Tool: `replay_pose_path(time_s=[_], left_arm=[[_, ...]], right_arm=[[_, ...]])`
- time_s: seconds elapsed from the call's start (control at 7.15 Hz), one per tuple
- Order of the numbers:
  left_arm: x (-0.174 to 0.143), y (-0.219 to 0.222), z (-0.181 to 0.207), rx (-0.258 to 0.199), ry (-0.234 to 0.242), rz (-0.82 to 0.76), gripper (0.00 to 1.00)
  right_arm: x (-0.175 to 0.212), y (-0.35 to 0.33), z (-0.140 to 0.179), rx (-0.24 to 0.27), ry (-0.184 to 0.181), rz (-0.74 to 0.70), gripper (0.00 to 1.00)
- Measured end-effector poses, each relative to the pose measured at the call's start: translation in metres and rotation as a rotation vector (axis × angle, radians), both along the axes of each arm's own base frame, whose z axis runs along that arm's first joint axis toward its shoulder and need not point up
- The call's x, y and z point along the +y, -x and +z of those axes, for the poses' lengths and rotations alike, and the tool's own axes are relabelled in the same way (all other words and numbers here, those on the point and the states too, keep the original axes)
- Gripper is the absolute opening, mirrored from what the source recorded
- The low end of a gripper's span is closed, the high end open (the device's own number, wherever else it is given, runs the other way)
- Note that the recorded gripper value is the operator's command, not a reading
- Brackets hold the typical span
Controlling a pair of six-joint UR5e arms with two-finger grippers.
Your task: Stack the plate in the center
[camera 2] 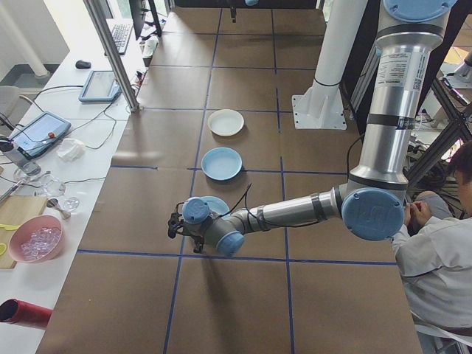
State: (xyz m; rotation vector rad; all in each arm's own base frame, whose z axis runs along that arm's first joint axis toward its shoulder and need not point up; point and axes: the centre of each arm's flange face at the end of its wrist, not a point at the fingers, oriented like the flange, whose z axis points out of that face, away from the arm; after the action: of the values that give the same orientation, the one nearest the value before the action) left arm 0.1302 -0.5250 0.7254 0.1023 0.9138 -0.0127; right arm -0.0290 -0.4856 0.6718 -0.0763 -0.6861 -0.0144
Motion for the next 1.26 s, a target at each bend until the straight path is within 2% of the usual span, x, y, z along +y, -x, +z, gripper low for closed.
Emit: replay_pose_path(time_s=[0.56, 0.84, 0.98, 1.26], left_arm=[[0.0037, -0.0025, 0.0022, 0.031, 0.017, 0.022, 0.32], [0.0051, -0.0032, 0.0029, 0.043, 0.026, 0.030, 0.15], [0.0057, -0.0036, 0.0026, 0.051, 0.031, 0.034, 0.02], [0.0064, -0.0045, 0.0007, 0.065, 0.036, 0.041, 0.00]], right_arm=[[0.0000, 0.0000, 0.0000, 0.000, 0.000, 0.000, 1.00], [0.0000, 0.0000, 0.0000, 0.000, 0.000, 0.000, 1.00], [0.0000, 0.0000, 0.0000, 0.000, 0.000, 0.000, 1.00], [0.0000, 0.0000, 0.0000, 0.000, 0.000, 0.000, 1.00]])
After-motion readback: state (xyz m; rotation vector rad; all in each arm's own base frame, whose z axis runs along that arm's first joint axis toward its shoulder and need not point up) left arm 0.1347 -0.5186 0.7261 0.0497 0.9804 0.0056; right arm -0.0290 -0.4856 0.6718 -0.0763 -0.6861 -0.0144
